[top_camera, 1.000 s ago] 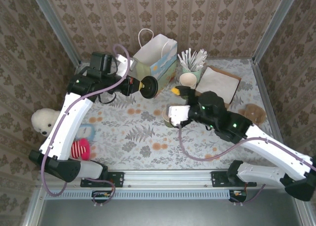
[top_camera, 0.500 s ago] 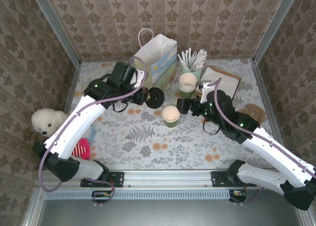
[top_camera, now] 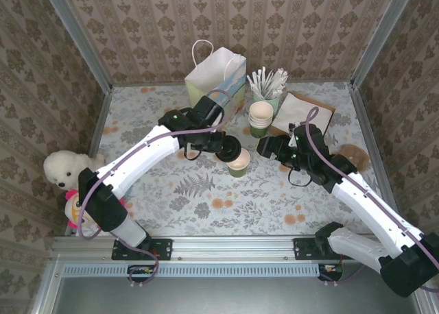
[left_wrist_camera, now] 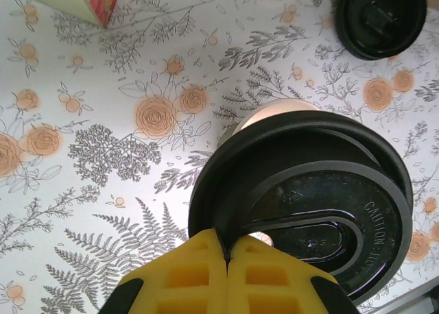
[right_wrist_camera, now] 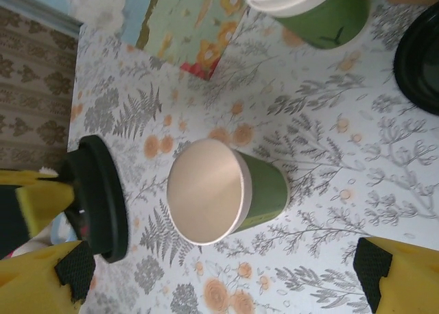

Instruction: Pack the takeout coffee

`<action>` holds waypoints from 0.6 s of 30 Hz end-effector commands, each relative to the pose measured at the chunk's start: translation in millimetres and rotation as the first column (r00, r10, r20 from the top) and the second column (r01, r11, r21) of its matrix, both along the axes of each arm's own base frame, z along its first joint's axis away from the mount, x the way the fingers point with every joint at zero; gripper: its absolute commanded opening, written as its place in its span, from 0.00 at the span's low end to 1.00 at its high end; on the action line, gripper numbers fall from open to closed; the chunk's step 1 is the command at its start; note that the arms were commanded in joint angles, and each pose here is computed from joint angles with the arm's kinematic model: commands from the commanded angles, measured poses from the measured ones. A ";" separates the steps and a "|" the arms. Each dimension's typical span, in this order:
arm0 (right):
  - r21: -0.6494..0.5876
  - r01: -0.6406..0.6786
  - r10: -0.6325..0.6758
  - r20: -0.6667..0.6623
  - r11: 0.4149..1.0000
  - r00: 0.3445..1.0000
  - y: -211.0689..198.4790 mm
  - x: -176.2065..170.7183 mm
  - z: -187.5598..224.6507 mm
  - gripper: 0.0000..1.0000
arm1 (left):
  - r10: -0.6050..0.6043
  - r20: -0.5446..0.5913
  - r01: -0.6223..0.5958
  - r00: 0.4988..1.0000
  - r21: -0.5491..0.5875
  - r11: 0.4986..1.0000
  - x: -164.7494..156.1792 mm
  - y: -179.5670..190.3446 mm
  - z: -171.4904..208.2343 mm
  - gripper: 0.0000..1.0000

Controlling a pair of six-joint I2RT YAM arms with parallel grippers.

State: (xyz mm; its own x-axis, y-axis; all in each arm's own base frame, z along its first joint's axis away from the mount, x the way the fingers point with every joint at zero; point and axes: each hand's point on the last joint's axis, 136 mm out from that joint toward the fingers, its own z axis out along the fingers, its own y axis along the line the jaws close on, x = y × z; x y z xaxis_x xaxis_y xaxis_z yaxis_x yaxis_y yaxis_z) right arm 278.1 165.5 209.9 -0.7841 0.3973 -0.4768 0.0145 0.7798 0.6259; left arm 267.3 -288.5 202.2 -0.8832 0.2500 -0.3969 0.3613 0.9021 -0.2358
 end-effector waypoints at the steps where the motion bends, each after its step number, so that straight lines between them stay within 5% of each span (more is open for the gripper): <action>1: 0.029 -0.021 0.023 -0.052 0.999 0.998 7.5 -1.8 -12.0 1.00 | 0.051 -0.025 -0.050 0.998 0.032 0.998 2.4 -4.9 -7.5 0.00; 6: 0.027 0.014 -0.010 -0.156 1.000 0.988 9.1 0.9 -38.0 1.00 | 0.054 -0.059 -0.050 0.997 0.069 0.996 4.3 -15.1 -26.4 0.00; 18: 0.059 0.012 -0.003 -0.150 0.998 0.989 11.6 6.1 -51.3 1.00 | 0.026 -0.096 -0.015 0.995 0.117 0.993 10.0 -26.5 -41.5 0.00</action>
